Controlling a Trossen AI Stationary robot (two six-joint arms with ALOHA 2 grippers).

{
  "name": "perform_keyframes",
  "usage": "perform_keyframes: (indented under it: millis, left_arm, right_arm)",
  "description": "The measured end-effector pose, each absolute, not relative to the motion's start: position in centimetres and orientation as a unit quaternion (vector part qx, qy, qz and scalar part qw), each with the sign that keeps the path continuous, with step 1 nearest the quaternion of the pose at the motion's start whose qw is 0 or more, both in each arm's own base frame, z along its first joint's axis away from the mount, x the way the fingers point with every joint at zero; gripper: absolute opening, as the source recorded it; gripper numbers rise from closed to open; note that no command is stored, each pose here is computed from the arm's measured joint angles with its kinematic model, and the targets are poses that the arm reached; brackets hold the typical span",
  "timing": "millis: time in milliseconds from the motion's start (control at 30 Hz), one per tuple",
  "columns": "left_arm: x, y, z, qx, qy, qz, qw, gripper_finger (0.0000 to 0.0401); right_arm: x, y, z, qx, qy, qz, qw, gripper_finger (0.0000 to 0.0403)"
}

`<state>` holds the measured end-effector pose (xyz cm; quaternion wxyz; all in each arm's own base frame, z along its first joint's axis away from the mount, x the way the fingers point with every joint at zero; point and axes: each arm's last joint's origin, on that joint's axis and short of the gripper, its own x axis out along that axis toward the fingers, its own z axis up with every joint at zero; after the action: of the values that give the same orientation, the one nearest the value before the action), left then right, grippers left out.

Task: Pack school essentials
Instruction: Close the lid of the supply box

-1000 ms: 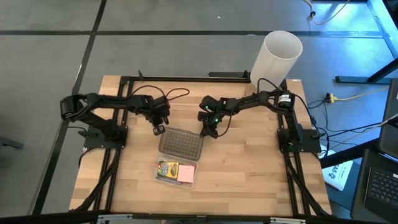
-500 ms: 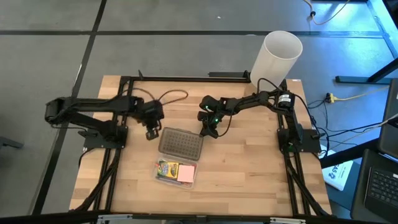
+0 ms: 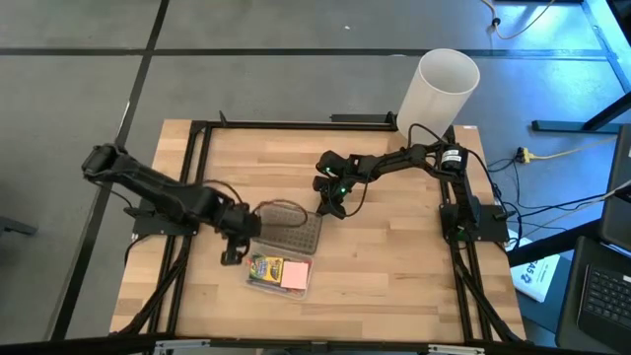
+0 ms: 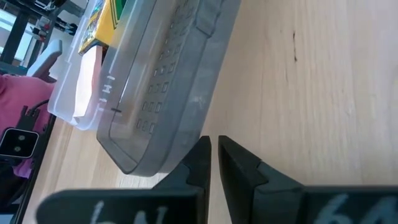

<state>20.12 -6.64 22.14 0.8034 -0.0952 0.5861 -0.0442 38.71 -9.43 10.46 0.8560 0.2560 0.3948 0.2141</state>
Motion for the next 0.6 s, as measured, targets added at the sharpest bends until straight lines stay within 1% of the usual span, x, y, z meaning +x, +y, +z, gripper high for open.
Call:
perform_keyframes:
  millis: [233, 333, 600]
  left_arm:
    - [21.2, -9.6, 20.0, -0.091, 0.608, -0.068, 0.786, 0.0000]
    - [21.6, -10.1, 19.1, -0.087, 0.616, -0.067, 0.780, 0.0000]
    - [22.4, -10.5, 16.5, -0.066, 0.660, -0.049, 0.747, 0.0000]
  right_arm:
    - [38.8, -9.4, 10.5, 0.255, 0.393, 0.214, 0.857, 0.0035]
    - [38.8, -9.4, 10.5, 0.255, 0.393, 0.214, 0.857, 0.0035]
    - [38.7, -9.4, 10.5, 0.255, 0.394, 0.214, 0.856, 0.0035]
